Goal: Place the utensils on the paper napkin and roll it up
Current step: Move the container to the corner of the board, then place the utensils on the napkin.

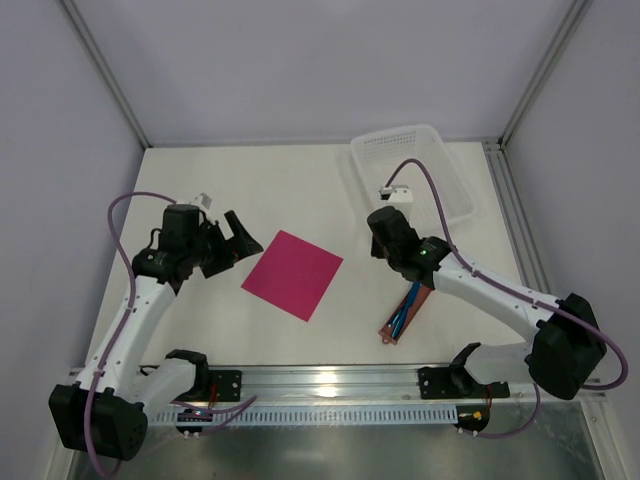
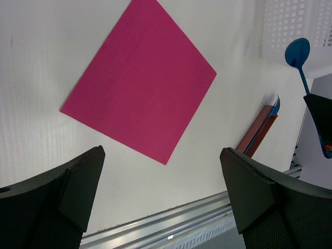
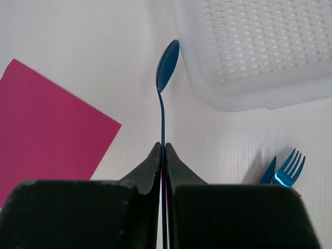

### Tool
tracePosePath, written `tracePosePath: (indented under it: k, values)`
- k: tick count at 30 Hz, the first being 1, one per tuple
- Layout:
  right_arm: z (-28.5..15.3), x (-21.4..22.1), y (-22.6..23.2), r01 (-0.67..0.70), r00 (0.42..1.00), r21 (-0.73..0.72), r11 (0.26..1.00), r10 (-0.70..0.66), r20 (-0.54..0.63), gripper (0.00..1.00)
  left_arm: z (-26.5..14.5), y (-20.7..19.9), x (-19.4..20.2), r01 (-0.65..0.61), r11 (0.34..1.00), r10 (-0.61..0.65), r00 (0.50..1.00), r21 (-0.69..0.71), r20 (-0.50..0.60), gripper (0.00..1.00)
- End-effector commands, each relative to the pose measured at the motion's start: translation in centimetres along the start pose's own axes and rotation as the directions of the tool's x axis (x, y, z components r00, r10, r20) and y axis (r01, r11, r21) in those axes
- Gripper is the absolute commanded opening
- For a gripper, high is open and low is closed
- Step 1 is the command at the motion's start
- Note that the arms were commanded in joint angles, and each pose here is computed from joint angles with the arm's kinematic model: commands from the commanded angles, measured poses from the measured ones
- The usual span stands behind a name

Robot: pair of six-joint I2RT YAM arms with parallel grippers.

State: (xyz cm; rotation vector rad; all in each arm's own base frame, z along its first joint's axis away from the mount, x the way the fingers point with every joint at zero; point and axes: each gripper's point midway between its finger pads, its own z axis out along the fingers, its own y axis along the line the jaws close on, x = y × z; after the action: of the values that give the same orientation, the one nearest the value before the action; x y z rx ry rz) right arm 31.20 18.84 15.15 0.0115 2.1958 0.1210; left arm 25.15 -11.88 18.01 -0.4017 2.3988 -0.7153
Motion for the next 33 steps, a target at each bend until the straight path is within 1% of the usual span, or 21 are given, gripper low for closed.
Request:
tracePosePath:
  k: [1,4,7,11,13,15,16,17,19,22,23,25,26,29,33]
  values:
    - [-1.0,-0.9,-2.7,-0.057,0.997,0.082,0.995,0.051,0.064,0.04,-0.4,-0.8,-0.7,-0.021,0.999,0.019,0.999,0.045,0.036,0.98]
    - [-1.5,-0.7,-3.7,-0.064,0.996,0.110,0.992,0.057,0.062,0.04,-0.4,-0.6,-0.5,-0.023,0.999,0.022,0.999,0.039,0.031,0.98]
    - [-1.9,-0.7,-3.3,-0.057,0.997,0.087,0.995,0.053,0.047,0.04,-0.2,-0.4,-0.3,-0.022,0.999,0.020,0.999,0.036,0.030,0.98]
    - [-2.5,-1.7,1.0,-0.058,0.996,-0.101,0.993,0.065,0.064,0.04,0.2,-0.4,-0.1,-0.015,0.999,0.014,1.000,0.039,0.018,0.98]
    - [-2.7,-2.1,4.2,-0.049,0.996,-0.212,0.976,0.063,0.062,0.04,0.4,-0.2,-0.3,-0.016,0.999,0.015,1.000,0.028,0.026,0.98]
    - [-3.0,-2.2,7.1,-0.032,0.997,-0.291,0.956,0.050,0.053,0.04,0.7,0.2,-0.7,-0.020,1.000,0.020,0.999,0.006,0.038,0.98]
    - [-2.2,-1.7,8.4,-0.021,0.998,-0.301,0.953,0.036,0.044,0.04,0.8,0.4,-0.9,-0.022,1.000,0.022,0.999,-0.004,0.039,0.98]
    - [-2.6,-2.0,10.1,0.002,0.998,-0.337,0.942,0.018,0.056,0.04,1.1,0.5,-1.0,-0.024,1.000,0.024,0.999,-0.013,0.031,0.98]
    - [-1.5,-1.3,12.2,0.033,0.998,-0.349,0.936,-0.013,0.061,0.04,1.1,0.7,-1.5,-0.015,1.000,0.016,0.999,-0.024,0.038,0.98]
    - [-1.1,-1.5,15.2,0.065,0.995,-0.399,0.915,-0.030,0.095,0.04,1.3,1.0,-1.9,0.000,0.999,0.001,0.999,-0.032,0.039,0.98]
    - [-0.2,-0.7,15.7,0.078,0.995,-0.398,0.914,-0.048,0.086,0.04,1.3,1.1,-2.0,0.003,0.999,-0.002,0.999,-0.033,0.043,0.98]
    - [0.1,-1.0,17.2,0.086,0.993,-0.426,0.901,-0.043,0.109,0.04,1.4,1.2,-2.0,0.006,0.999,-0.005,0.999,-0.034,0.040,0.98]
    - [0.8,-0.3,17.5,0.104,0.992,-0.423,0.900,-0.066,0.104,0.04,1.4,1.2,-2.0,0.005,0.999,-0.004,0.999,-0.035,0.039,0.98]
    - [0.9,-0.4,18.9,0.133,0.988,-0.454,0.881,-0.080,0.134,0.04,1.7,1.5,-1.8,0.006,0.999,-0.005,1.000,-0.043,0.027,0.98]
    - [2.2,0.1,19.3,0.154,0.984,-0.426,0.892,-0.102,0.143,0.04,2.0,1.7,-1.6,0.009,0.999,-0.008,1.000,-0.038,0.022,0.98]
